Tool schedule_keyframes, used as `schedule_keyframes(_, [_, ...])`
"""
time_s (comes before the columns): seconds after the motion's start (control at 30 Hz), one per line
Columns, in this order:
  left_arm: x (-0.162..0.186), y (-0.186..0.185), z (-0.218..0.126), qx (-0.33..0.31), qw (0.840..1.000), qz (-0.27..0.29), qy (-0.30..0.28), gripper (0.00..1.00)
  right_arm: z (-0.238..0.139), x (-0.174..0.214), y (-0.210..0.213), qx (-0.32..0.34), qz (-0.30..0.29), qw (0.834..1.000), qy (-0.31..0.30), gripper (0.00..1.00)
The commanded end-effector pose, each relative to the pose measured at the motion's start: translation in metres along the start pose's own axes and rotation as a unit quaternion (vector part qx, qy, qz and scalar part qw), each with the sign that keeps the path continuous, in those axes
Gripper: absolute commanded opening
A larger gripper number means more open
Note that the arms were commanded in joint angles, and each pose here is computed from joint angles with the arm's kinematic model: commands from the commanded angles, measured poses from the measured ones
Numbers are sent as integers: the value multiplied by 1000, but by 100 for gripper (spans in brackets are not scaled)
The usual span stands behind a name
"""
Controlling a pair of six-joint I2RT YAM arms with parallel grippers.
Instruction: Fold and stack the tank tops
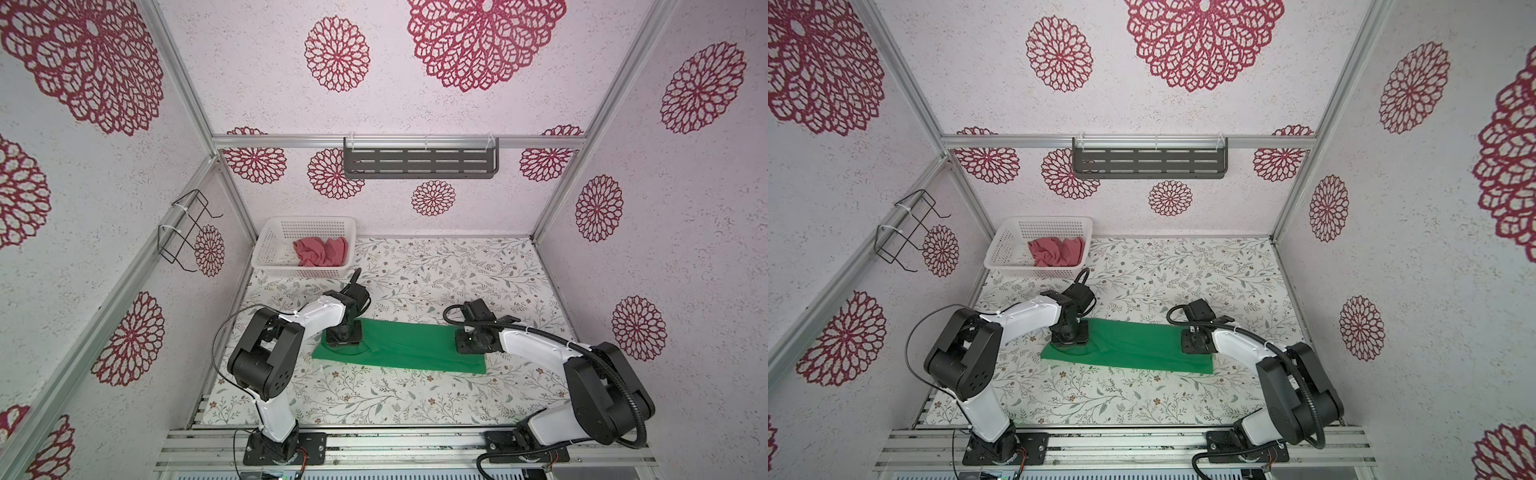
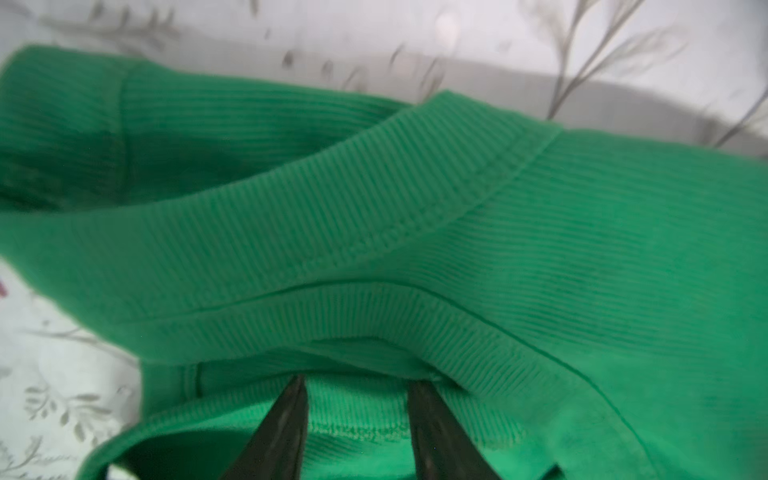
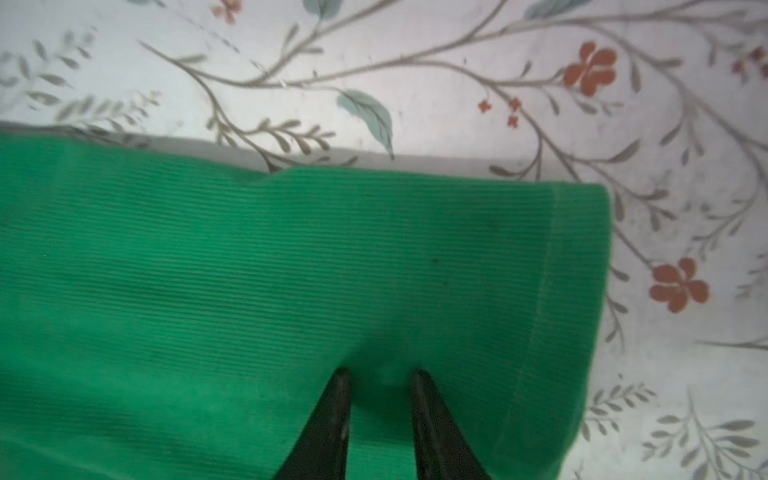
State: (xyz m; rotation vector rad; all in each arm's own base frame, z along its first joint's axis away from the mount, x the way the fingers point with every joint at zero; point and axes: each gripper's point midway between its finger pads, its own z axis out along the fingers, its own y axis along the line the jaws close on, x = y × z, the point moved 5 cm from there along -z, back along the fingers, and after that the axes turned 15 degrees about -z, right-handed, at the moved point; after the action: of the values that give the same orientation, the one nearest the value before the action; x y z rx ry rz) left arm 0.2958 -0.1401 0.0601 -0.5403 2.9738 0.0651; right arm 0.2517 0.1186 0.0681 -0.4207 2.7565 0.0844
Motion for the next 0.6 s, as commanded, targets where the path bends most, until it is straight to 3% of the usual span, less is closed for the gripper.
schedule_keyframes(0.0, [-16,-30,43,34,999,14,0,44,7,11,-1,5,22,1000,10,28])
schedule_keyframes(0.17, [-40,-58,51,36,997,63,12,46,12,43,2,8,59,997,46,28])
schedule_keyframes(0.33, [-70,-90,57,40,993,106,19,48,3,69,36,-28,79,994,69,34])
schedule_keyframes(0.47, [-96,-113,57,51,990,128,8,49,-23,65,49,-28,70,996,54,48])
schedule_keyframes(0.57, [-114,-132,50,73,985,157,-16,52,-52,45,39,3,53,998,15,52])
